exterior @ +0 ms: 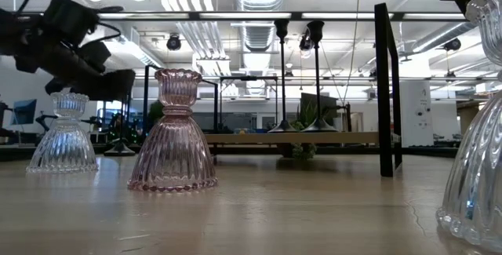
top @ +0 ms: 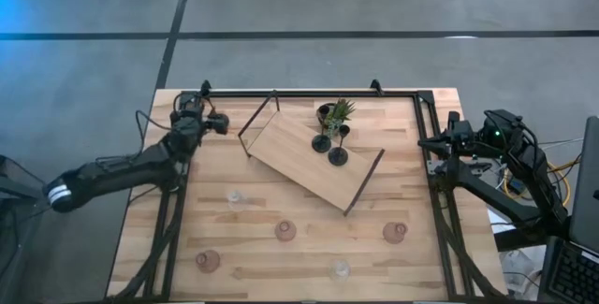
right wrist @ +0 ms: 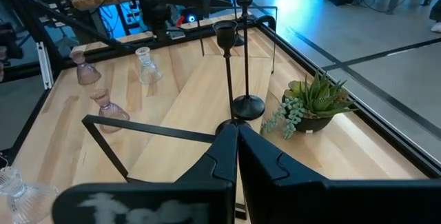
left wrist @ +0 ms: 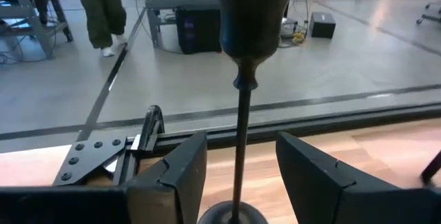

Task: Pick & Place candle stick holders
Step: Put the black candle holder on the shelf

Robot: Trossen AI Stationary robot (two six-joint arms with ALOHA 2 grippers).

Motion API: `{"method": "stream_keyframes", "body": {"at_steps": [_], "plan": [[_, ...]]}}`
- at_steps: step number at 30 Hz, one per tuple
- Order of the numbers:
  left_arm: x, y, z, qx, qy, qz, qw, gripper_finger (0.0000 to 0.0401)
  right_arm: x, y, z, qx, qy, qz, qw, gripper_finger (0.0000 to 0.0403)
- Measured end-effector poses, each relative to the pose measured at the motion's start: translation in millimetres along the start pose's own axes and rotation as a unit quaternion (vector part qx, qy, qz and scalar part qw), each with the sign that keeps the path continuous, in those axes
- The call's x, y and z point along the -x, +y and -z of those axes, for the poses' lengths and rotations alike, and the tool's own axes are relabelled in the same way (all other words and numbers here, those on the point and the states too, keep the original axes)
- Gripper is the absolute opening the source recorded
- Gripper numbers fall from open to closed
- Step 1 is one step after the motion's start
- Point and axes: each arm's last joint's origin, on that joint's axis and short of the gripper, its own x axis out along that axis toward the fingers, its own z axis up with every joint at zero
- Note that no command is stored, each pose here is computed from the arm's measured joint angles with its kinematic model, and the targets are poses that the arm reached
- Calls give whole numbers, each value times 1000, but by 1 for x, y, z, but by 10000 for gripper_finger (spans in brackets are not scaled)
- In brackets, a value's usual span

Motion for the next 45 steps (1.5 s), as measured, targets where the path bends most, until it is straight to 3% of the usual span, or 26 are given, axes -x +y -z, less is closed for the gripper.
{"method": "stream_keyframes", "body": {"at_steps": [8,16,25,31,39,45], "plan": [[-16,1,3,-17,14,5,1000,150,0,0,0,0,0,0,1000,8],[-23,-6,3,-34,6,49,998,22,0,0,0,0,0,0,1000,8],[-26,-13,-8,-40,-5,89,995,17,0,0,0,0,0,0,1000,8],[-26,-20,-43,-57,-19,94,994,16,0,0,0,0,0,0,1000,8],[-10,-24,-119,-100,-28,111,988,17,0,0,0,0,0,0,1000,8],[19,-21,-182,-135,-57,218,965,17,0,0,0,0,0,0,1000,8]]}}
